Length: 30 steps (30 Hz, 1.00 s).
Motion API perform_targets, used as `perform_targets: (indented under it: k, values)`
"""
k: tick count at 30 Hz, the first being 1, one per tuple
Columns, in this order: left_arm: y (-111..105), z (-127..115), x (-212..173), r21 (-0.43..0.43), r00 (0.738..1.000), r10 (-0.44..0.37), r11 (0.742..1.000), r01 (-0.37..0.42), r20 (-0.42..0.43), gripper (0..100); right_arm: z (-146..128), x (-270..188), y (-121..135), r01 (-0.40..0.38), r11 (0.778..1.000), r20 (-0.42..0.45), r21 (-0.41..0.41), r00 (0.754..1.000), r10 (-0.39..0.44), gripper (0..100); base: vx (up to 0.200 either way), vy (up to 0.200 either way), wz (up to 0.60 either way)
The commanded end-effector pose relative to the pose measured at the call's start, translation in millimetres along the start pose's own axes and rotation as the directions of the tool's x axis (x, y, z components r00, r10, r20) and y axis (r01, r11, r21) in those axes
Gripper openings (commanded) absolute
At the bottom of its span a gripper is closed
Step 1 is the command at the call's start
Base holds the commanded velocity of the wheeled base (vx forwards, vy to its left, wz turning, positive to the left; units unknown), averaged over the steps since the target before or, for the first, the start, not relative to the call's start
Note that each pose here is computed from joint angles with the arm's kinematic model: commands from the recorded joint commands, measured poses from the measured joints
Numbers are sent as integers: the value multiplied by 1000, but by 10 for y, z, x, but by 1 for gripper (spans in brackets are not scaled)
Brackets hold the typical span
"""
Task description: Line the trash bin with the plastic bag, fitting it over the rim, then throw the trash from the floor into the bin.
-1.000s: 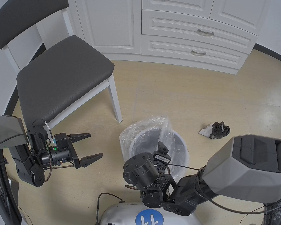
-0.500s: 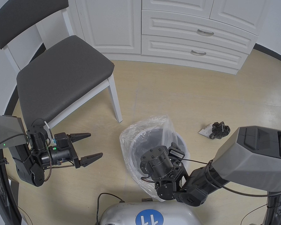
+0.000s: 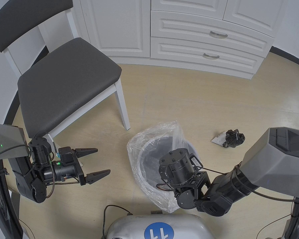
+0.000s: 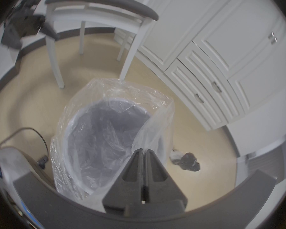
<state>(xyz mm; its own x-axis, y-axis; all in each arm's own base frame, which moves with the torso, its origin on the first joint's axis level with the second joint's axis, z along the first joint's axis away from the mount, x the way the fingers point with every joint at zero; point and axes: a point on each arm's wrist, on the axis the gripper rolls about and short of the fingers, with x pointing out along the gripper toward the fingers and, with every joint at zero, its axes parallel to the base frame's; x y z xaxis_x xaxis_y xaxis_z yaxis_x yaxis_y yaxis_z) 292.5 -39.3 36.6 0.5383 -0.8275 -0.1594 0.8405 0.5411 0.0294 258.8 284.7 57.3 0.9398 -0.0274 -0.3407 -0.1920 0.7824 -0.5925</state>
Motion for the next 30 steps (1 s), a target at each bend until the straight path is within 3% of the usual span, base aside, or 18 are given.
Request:
perform_targets:
  k: [1, 3, 6, 10, 11, 14, 15, 16, 18, 20, 22, 23, 25, 27, 30]
  values:
    - [-153, 73, 35, 7, 999, -33, 999, 33, -1, 100, -32, -4, -215, -49, 983, 22, 178, 999, 46, 0, 0, 0, 0]
    - [-162, 120, 32, 7, 1000, -16, 1000, 16, 4, 100, 49, 26, -308, -78, 972, 60, 222, 996, 66, 0, 0, 0, 0]
    - [-205, 119, 21, -52, 1000, 19, 998, -19, -11, 100, 53, 2, -367, -106, 970, 73, 218, 993, 92, 0, 0, 0, 0]
    - [-225, 79, -16, -81, 986, 157, 984, -162, -63, 100, -24, 15, -315, -183, 959, 79, 216, 982, 170, 0, 0, 0, 0]
    - [-225, 79, -16, -81, 986, 157, 984, -162, -63, 100, -24, 15, -315, -183, 959, 79, 216, 982, 170, 0, 0, 0, 0]
    - [-241, 53, -59, -77, 953, 282, 954, -291, -109, 100, 16, 204, -155, -233, 934, 116, 272, 971, 208, 0, 0, 0, 0]
    - [-241, 53, -59, -77, 953, 282, 954, -291, -109, 100, 16, 204, -155, -233, 934, 116, 272, 971, 208, 0, 0, 0, 0]
    - [-249, 104, -96, -72, 934, 339, 935, -347, -109, 100, 29, 274, -78, -271, 911, 130, 311, 962, 241, 0, 0, 0, 0]
    - [-250, 146, -135, -73, 921, 376, 920, -384, -104, 100, 75, 300, -30, -335, 876, 161, 348, 941, 296, 0, 0, 0, 0]
    - [-260, 160, -153, -79, 918, 382, 917, -391, -103, 100, 87, 299, -18, -362, 858, 170, 364, 932, 320, 0, 0, 0, 0]
    - [-281, 203, -195, -87, 916, 390, 913, -398, -93, 100, 166, 317, -23, -403, 820, 204, 406, 915, 348, 0, 0, 0, 0]
    - [-281, 207, -196, -88, 916, 391, 913, -398, -91, 100, 179, 314, -19, -409, 814, 209, 412, 912, 352, 0, 0, 0, 0]
    - [-286, 238, -206, -86, 916, 393, 913, -399, -81, 100, 219, 318, 29, -449, 763, 231, 465, 894, 384, 0, 0, 0, 0]
    - [-292, 243, -202, -82, 917, 392, 914, -398, -79, 100, 220, 330, 58, -470, 739, 239, 483, 883, 405, 0, 0, 0, 0]
    - [-308, 273, -193, -73, 907, 415, 905, -420, -75, 100, 174, 462, 97, -505, 678, 242, 534, 860, 450, 0, 0, 0, 0]
